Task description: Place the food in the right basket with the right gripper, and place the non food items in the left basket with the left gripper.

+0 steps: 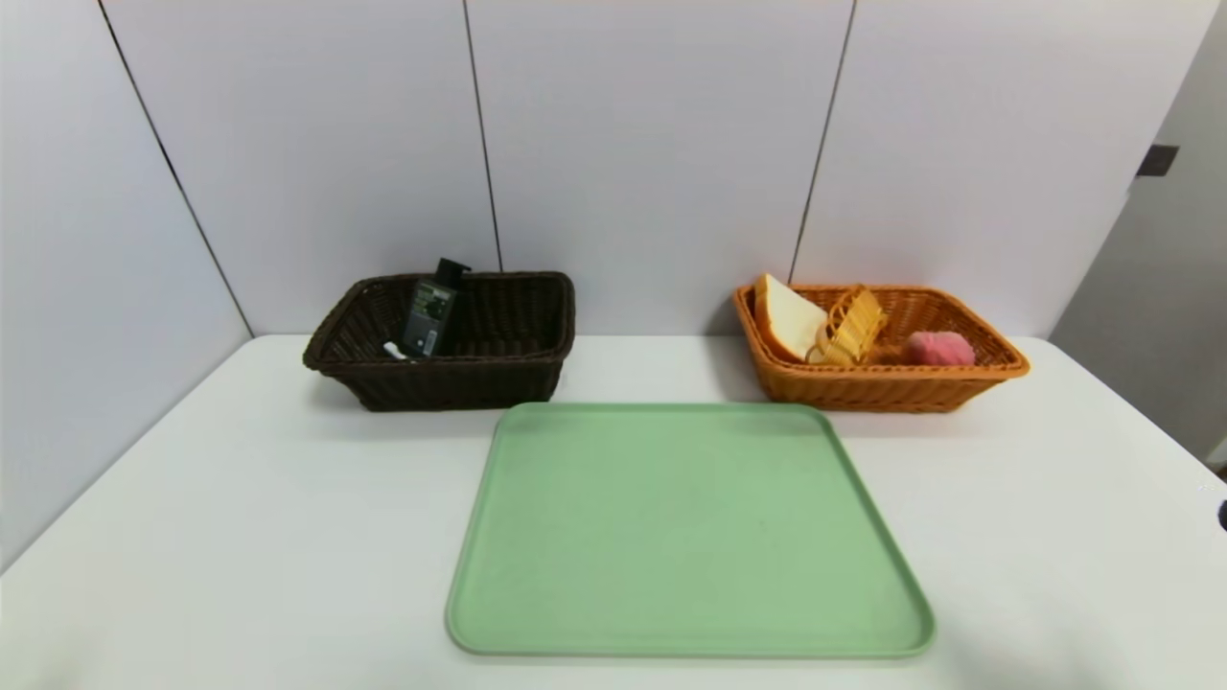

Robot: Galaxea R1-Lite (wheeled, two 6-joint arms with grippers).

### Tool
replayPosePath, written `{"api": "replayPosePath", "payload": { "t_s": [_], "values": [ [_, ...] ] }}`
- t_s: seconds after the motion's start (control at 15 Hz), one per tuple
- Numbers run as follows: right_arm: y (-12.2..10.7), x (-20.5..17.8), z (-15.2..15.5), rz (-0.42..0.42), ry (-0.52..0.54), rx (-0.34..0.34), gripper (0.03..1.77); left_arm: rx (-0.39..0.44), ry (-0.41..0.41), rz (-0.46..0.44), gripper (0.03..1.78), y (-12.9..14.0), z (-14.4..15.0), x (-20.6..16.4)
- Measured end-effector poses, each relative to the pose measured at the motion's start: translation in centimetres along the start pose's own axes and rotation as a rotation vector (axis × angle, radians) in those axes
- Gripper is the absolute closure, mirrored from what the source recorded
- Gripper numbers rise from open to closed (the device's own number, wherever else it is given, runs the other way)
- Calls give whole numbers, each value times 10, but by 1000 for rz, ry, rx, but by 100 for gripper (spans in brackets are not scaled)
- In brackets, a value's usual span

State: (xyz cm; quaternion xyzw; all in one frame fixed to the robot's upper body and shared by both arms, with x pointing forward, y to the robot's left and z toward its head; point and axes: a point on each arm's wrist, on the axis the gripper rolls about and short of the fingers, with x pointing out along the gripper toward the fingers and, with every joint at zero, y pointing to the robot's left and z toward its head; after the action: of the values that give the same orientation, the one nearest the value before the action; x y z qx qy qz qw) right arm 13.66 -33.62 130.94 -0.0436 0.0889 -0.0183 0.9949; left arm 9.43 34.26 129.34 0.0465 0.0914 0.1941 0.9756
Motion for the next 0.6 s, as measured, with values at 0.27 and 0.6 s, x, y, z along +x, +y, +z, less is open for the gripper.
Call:
{"api": "replayPosePath", "payload": {
  "t_s": [0.27, 0.6],
  "values": [
    [-1, -39, -44, -41, -136, 13, 9, -10, -29, -85, 12, 4, -50, -19],
    [4, -56, -96, -39, -297, -82, 9, -2, -41, -235, 12, 3, -88, -31]
  ]
}}
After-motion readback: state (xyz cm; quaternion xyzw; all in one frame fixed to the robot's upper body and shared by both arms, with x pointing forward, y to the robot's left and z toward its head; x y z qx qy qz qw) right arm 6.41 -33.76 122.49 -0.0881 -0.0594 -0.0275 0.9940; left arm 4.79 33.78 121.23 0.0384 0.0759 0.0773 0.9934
